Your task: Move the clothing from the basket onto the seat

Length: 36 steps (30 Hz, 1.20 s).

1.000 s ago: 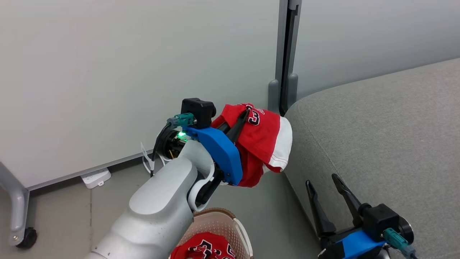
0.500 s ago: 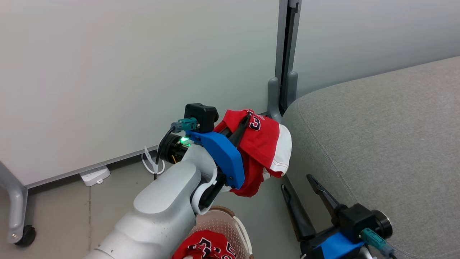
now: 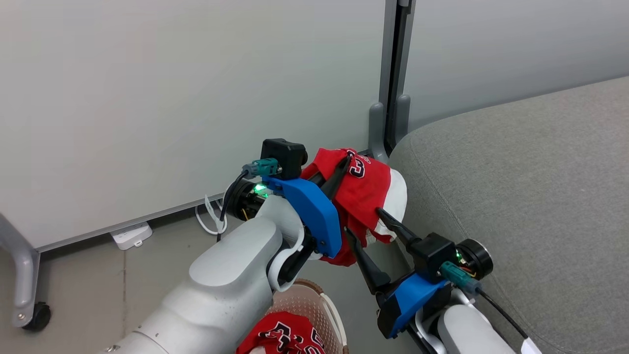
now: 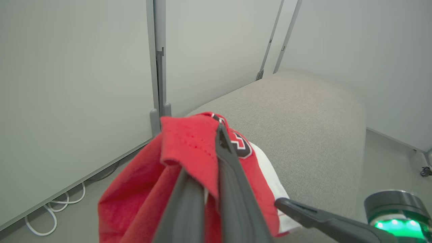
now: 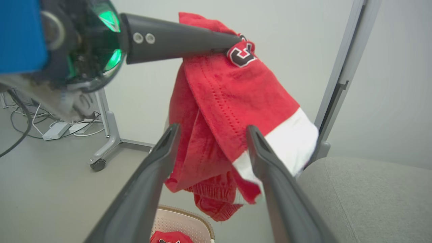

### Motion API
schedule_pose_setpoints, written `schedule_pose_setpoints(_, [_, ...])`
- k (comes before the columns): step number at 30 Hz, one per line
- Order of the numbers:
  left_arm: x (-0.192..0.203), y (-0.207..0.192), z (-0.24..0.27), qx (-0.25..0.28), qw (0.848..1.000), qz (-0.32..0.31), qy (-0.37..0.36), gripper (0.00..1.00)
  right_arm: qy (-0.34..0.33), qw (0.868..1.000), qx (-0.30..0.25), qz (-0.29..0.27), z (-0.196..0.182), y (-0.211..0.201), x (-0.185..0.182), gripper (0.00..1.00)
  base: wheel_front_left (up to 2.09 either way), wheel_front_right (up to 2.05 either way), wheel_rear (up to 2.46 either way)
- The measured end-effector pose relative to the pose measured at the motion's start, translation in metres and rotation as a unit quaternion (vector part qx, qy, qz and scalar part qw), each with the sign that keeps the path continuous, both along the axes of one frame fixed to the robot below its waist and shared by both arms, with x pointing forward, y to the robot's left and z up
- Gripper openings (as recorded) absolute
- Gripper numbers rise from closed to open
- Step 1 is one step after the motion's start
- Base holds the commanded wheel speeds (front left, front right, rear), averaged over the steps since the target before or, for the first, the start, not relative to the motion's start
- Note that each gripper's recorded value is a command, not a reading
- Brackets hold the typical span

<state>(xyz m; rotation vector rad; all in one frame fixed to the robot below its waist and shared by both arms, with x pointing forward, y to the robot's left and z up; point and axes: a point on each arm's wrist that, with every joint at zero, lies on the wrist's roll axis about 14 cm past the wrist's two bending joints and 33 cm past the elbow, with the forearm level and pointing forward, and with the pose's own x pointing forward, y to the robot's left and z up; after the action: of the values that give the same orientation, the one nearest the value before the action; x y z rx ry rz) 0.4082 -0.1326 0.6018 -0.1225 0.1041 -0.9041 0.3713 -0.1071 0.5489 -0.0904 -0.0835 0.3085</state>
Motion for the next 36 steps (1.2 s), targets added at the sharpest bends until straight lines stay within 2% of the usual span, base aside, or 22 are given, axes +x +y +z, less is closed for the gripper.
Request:
schedule_pose_setpoints(16, [-0.008,0.002,-0.002,0.001,1.0,-0.008,0.001,0.0,0.035,0.999,-0.019,-0.011,-0.002,-0.014,0.043,1.0,0.0,0.0,0.0])
schedule_pose_setpoints(21, [-0.013,0.002,-0.003,0.001,1.0,-0.01,0.002,0.0,0.045,0.999,-0.03,0.003,-0.005,-0.005,0.045,1.0,0.0,0.0,0.0])
schedule_pose_setpoints(22, [-0.014,0.002,-0.003,0.0,1.0,-0.01,0.002,0.0,0.051,0.998,-0.033,0.005,-0.008,-0.004,0.045,0.8,0.0,0.0,0.0])
schedule_pose_setpoints(23, [-0.014,0.002,-0.003,0.0,1.0,-0.011,0.001,0.0,0.055,0.998,-0.032,0.005,-0.009,-0.004,0.045,0.3,0.0,0.0,0.0])
schedule_pose_setpoints(24, [-0.015,0.002,-0.003,-0.001,1.0,-0.011,0.002,0.0,0.054,0.998,-0.031,0.005,-0.008,-0.004,0.046,0.3,0.0,0.0,0.0])
schedule_pose_setpoints(25, [-0.015,0.002,-0.003,-0.001,1.0,-0.011,0.002,0.0,0.053,0.998,-0.03,0.005,-0.007,-0.004,0.046,0.0,0.0,0.0,0.0])
schedule_pose_setpoints(36, [-0.014,0.0,-0.005,-0.001,1.0,-0.012,-0.004,0.0,0.056,0.998,-0.013,-0.002,-0.01,-0.009,0.045,0.0,0.0,0.0,0.0])
